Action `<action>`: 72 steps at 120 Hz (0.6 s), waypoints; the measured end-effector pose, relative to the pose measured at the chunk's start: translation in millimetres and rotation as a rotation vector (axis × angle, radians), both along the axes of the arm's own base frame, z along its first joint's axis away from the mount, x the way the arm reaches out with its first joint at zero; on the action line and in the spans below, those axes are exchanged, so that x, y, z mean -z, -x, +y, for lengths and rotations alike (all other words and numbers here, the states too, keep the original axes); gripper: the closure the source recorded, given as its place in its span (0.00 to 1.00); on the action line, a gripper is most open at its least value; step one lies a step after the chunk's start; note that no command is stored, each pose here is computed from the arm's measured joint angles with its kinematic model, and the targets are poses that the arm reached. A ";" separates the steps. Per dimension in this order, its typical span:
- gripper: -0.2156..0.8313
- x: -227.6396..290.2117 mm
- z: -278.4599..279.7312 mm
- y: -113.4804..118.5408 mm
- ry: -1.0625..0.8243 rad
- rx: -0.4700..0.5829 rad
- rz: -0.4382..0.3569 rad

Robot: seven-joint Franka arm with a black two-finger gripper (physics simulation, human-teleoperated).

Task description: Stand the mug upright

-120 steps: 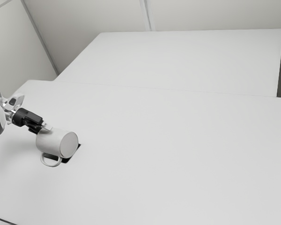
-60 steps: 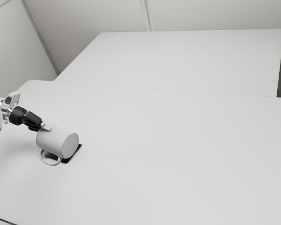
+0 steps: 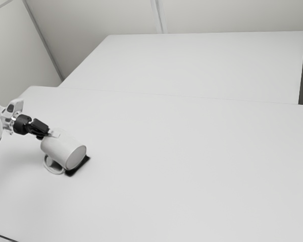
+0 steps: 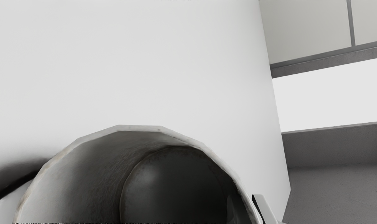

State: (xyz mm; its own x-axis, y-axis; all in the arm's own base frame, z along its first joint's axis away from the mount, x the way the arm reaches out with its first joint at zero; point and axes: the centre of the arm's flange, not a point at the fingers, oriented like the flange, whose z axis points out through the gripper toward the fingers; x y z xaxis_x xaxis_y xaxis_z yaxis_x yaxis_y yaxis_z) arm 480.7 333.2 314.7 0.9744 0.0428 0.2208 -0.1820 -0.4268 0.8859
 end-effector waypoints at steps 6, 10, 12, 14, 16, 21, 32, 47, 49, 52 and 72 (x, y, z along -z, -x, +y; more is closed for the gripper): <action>0.95 -9.0 -0.9 -1.3 -0.001 0.000 -0.014; 0.95 -14.6 -1.8 -1.9 -0.002 0.000 -0.021; 0.95 -17.1 -2.4 -2.2 -0.003 0.000 -0.023; 0.95 -19.5 -3.4 -2.8 -0.003 0.001 -0.026; 0.95 -21.6 -4.7 -3.6 -0.002 0.003 -0.028; 0.95 -26.3 -8.6 -6.7 -0.002 0.010 -0.032; 0.95 -38.6 -18.2 -15.7 -0.014 0.027 -0.045; 0.96 -68.9 -44.4 -35.2 -0.114 0.050 -0.067; 0.96 -73.4 -48.8 -38.4 -0.139 0.052 -0.069; 0.96 -79.4 -55.6 -42.9 -0.176 0.056 -0.070; 0.96 -94.6 -108.1 -59.8 -0.483 0.067 -0.040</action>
State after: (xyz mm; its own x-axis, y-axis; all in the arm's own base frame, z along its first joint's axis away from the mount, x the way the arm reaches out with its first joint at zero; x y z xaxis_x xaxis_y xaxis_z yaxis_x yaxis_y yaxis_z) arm 540.5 225.1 409.3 0.9619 -0.1358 0.2371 -0.2525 -0.7733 0.5816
